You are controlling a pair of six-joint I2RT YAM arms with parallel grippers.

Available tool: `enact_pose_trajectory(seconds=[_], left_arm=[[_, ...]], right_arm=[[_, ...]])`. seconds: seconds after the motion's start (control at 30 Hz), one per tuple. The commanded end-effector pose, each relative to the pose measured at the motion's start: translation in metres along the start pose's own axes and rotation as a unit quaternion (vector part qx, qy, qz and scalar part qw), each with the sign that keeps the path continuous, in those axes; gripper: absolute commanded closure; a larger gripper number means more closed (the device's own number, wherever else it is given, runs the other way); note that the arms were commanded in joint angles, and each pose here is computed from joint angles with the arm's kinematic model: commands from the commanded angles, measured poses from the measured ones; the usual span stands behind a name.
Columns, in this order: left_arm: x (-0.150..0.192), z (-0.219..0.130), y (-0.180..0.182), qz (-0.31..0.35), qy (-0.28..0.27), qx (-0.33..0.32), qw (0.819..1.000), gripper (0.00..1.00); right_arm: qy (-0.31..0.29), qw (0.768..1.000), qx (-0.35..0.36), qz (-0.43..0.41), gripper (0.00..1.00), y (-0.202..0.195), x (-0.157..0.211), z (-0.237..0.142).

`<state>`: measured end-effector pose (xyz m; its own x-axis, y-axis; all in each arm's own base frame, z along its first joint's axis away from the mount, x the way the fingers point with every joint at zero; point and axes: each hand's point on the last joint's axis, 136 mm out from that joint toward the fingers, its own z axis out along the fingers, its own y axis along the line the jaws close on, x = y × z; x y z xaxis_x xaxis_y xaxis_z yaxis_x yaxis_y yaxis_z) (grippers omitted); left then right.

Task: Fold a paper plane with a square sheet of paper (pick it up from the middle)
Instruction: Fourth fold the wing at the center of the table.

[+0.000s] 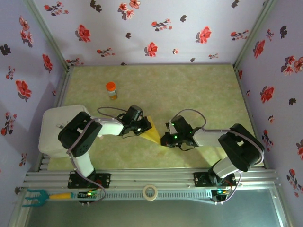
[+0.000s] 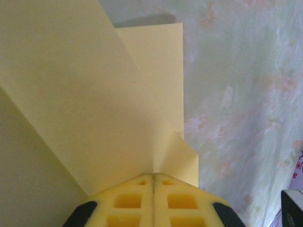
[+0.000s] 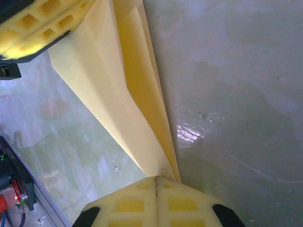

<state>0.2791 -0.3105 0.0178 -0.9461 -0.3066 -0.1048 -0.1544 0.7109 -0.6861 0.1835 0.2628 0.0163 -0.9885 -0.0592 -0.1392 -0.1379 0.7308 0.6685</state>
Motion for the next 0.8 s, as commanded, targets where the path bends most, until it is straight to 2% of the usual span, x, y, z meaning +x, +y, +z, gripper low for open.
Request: enact_pose_trajectory(seconds=[0.0,0.07,0.17,0.27,0.53,0.77], left_arm=[[0.007,0.003,0.044,-0.013,0.009,-0.065,0.998,0.97],[0.007,0.003,0.043,-0.013,0.01,-0.064,0.998,0.97],[0.007,0.002,0.042,-0.012,0.009,-0.063,0.998,0.97],[0.007,0.002,0.041,-0.011,0.009,-0.061,0.998,0.97],[0.007,0.003,0.04,-0.01,0.01,-0.059,0.998,0.97],[0.007,0.004,0.04,-0.01,0.012,-0.057,0.998,0.97]], right_arm=[[0.014,0.998,0.048,0.032,0.96,-0.024,0.013,-0.004],[0.01,0.999,0.033,0.028,0.96,-0.012,0.01,-0.01],[-0.025,1.0,-0.009,0.016,0.96,0.019,-0.006,-0.029],[-0.027,0.998,-0.048,0.006,0.95,0.048,-0.019,-0.036],[-0.011,1.0,-0.009,0.017,0.98,0.044,-0.049,-0.004],[0.0,1.0,0.015,0.02,0.98,0.035,-0.056,0.009]])
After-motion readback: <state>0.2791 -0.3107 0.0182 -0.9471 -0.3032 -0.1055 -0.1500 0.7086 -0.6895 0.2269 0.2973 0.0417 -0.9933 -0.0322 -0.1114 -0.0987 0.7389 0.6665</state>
